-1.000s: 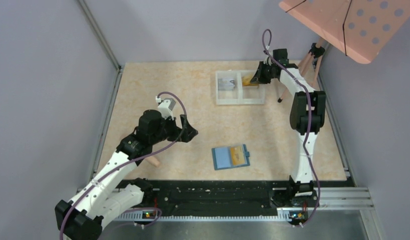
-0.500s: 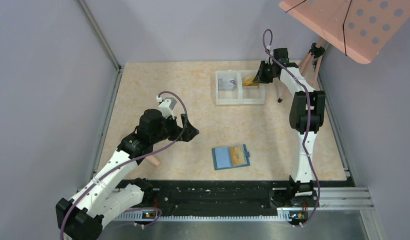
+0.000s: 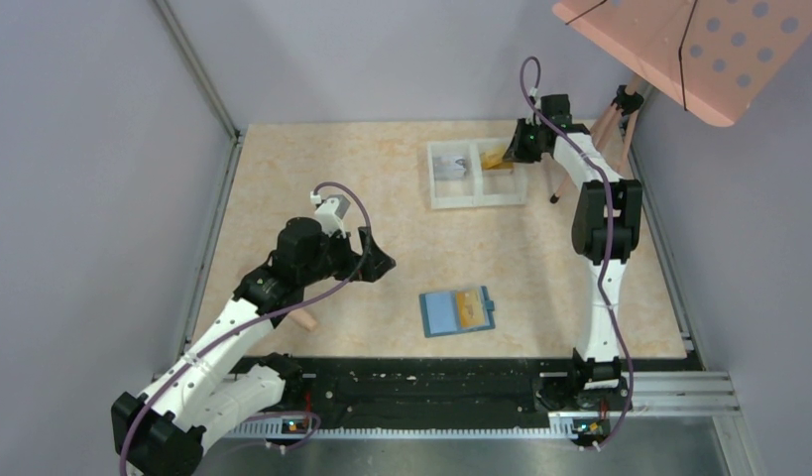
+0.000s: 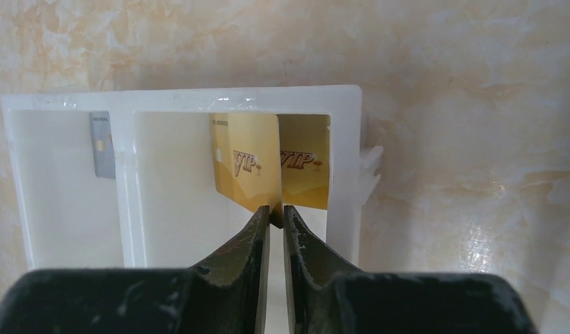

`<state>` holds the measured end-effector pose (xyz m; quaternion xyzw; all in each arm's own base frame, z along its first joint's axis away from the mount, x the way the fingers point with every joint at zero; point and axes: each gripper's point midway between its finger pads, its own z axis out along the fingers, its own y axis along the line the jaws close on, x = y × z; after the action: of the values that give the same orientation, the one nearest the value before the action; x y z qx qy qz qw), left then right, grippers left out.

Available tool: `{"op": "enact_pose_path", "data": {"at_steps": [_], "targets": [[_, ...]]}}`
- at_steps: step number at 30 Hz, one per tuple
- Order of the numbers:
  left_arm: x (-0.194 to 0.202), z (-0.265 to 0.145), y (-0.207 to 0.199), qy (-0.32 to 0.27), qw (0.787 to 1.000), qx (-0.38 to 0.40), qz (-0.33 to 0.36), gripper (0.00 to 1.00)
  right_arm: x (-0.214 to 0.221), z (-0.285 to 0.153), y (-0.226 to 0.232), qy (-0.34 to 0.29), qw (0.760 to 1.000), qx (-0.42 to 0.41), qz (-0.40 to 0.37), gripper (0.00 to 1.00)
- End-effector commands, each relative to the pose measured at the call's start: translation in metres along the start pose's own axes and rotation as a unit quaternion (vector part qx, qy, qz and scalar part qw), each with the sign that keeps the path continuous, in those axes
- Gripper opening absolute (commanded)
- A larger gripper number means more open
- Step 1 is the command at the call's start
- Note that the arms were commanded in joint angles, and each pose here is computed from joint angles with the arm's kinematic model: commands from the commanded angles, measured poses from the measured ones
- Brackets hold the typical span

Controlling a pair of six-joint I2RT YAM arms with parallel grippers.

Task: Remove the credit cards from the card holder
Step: Place the credit card in the storage box.

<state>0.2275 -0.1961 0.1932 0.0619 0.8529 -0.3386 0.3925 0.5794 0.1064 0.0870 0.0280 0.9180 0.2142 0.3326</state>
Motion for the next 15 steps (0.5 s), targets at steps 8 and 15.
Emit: {"op": "enact_pose_path", "data": {"at_steps": [8,15], "targets": [[-0.008,0.003,-0.007,-0.016,1.000,0.018,-0.006,0.98,-0.044,-0.030,-0.002,-0.069,0.997,0.042,-0.011,0.17],[-0.005,0.003,-0.010,-0.011,0.999,0.029,-0.008,0.99,-0.050,-0.040,-0.003,-0.080,0.995,0.056,-0.004,0.23]]}}
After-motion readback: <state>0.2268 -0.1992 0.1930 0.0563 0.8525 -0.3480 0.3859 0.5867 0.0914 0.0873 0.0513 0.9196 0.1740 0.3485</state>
